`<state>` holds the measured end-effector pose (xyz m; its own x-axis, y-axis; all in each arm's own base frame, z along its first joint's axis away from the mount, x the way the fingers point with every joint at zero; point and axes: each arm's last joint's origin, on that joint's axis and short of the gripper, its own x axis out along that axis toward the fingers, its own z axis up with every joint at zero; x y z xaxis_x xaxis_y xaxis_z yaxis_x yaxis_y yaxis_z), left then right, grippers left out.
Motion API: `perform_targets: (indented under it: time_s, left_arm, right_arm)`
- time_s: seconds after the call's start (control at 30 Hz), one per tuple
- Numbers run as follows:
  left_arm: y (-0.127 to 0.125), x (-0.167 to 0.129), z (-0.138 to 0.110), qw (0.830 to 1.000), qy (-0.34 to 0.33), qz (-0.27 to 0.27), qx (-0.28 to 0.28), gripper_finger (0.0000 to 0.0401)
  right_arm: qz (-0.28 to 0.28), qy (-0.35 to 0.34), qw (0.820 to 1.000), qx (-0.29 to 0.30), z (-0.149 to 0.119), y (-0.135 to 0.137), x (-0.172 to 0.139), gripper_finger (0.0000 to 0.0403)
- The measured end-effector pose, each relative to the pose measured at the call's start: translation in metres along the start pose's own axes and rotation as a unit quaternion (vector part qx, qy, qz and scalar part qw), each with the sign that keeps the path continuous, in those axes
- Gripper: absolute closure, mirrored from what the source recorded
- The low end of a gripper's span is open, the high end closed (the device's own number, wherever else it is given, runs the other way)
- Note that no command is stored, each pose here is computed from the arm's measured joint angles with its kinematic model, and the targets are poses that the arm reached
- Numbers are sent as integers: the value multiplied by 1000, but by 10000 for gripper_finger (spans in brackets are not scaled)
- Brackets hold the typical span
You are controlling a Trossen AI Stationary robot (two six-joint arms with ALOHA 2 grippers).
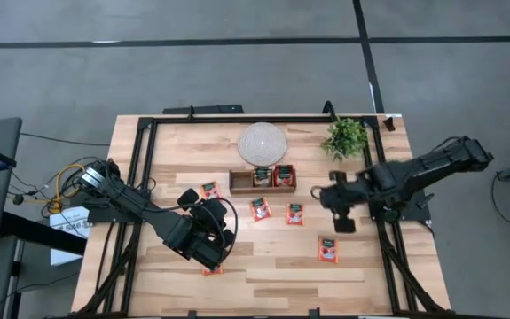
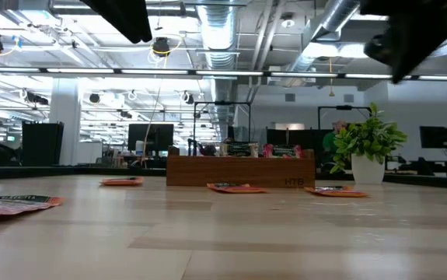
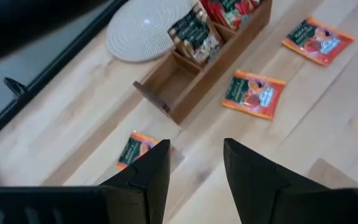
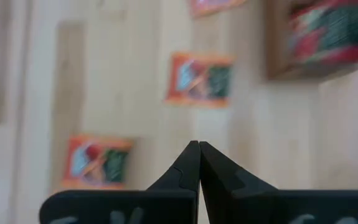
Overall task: Pick & Place Tea
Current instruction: Put the orange tea bag into the left slot of the wooden organizer
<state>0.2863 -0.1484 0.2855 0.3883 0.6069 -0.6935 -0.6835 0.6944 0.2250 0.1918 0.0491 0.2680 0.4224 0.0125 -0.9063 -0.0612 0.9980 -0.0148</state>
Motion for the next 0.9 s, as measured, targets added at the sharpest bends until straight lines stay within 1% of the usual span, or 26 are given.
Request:
perform_targets:
  time_s: [0.1, 0.3, 0.37, 0.47, 0.67, 0.9]
  left_arm:
    - [0, 0, 0, 1000, 7, -3, -1, 259]
    - [0, 0, -1, 1000, 12, -5, -1, 259]
    - [0, 0, -1, 1000, 12, -5, -2, 259]
    - [-1, 0, 0, 1000, 12, -7, -4, 259]
    - [-1, 0, 0, 1000, 11, -8, -6, 259]
    - [-1, 0, 0, 1000, 11, -9, -6, 259]
  right_arm:
    - [33, 22, 999, 5, -13, 16, 7, 403]
    - [67, 77, 993, 51, -36, 37, 25, 396]
    - [81, 85, 991, 59, -39, 43, 31, 385]
    - [94, 96, 989, 59, -41, 53, 39, 356]
    - [88, 122, 987, 49, -42, 68, 57, 296]
    - [58, 179, 982, 23, -48, 81, 82, 261]
